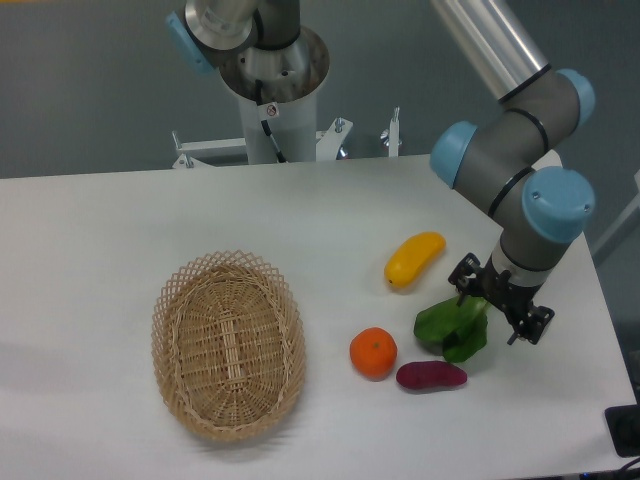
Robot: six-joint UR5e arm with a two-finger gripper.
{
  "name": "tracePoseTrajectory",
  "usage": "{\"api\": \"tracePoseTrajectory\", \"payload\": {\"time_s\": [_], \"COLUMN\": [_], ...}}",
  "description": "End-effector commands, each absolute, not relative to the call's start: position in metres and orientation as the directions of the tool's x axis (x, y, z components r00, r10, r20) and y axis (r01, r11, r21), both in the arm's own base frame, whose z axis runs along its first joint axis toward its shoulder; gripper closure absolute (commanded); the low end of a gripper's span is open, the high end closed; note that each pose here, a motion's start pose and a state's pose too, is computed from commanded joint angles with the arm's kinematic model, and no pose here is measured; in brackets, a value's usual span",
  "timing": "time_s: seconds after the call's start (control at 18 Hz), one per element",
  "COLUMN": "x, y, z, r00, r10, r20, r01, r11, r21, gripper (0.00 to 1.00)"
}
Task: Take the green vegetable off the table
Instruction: 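Lower the gripper onto the green leafy vegetable and close on it, then lift the grasped green vegetable up off the table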
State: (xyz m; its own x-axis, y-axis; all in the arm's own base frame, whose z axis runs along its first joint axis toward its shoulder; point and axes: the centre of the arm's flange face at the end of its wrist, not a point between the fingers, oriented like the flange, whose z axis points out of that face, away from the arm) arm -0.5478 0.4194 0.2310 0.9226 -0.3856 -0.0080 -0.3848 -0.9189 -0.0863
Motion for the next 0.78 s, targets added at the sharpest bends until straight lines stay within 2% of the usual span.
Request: {"api": "tracePoseTrajectory", "payload": {"time_s": [0.78], "x": [-0.544], "y": [0.401], "z": [0.194], "r00": [0.915], "r10": [-0.397], "r20": [-0.072], "r01": [-0.402], "r11": [-0.914], "r21": [-0.063], "gripper": [0.01]}}
